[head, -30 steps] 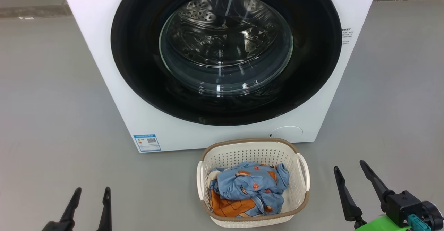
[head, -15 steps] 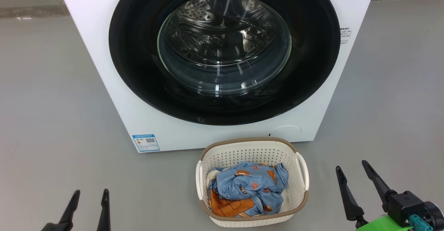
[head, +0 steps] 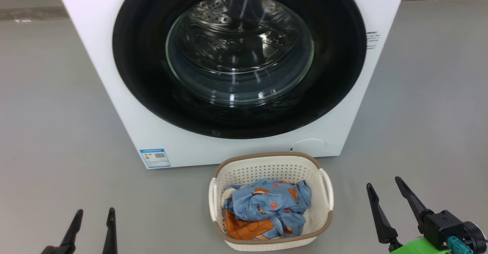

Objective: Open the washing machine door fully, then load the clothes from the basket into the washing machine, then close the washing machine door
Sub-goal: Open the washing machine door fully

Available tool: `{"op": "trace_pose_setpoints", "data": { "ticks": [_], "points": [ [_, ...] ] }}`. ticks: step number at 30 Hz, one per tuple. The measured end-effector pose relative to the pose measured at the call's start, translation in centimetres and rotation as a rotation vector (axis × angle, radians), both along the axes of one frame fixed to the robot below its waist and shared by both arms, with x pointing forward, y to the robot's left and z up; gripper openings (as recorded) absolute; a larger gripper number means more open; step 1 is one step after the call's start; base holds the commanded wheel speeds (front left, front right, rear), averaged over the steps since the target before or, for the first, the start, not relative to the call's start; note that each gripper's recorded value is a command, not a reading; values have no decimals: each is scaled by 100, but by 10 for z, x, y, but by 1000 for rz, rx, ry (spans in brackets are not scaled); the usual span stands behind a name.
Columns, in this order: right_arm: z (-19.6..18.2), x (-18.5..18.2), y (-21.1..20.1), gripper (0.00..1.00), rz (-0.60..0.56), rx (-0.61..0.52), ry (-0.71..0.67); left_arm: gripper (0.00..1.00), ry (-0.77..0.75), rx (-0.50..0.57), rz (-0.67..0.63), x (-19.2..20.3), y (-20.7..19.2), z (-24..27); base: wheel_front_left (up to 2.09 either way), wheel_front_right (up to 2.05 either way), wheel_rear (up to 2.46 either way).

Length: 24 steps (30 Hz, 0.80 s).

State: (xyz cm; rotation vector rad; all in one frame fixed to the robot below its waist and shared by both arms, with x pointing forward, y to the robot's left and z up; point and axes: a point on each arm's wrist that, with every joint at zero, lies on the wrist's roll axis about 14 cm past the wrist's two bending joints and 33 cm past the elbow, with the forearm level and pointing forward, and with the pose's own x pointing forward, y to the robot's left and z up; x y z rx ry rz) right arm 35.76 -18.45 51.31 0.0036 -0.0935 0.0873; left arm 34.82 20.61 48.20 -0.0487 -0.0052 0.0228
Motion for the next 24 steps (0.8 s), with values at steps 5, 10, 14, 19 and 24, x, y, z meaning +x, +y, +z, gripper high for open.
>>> {"op": "trace_pose_setpoints", "data": {
  "ticks": [5, 10, 14, 19, 24],
  "points": [
    [-1, 0, 0, 100, -2, 1, 4, 100, 1, -1, -2, 1, -1, 0, 109, 109, -218],
    [-3, 0, -1, 100, -3, 2, 9, 100, 4, -1, -3, 1, -1, -1, 123, 123, -246],
    [-4, 0, 0, 100, -2, 1, 13, 100, 1, -2, -2, 2, -1, -1, 110, 110, -219],
    [-5, 1, 1, 100, 1, 1, 17, 100, -13, -7, 9, 3, 2, 4, 74, 74, -148],
    [-6, 2, 2, 100, 5, 0, 18, 100, -12, -15, 13, 2, 3, 3, 34, 34, -69]
  ]
}}
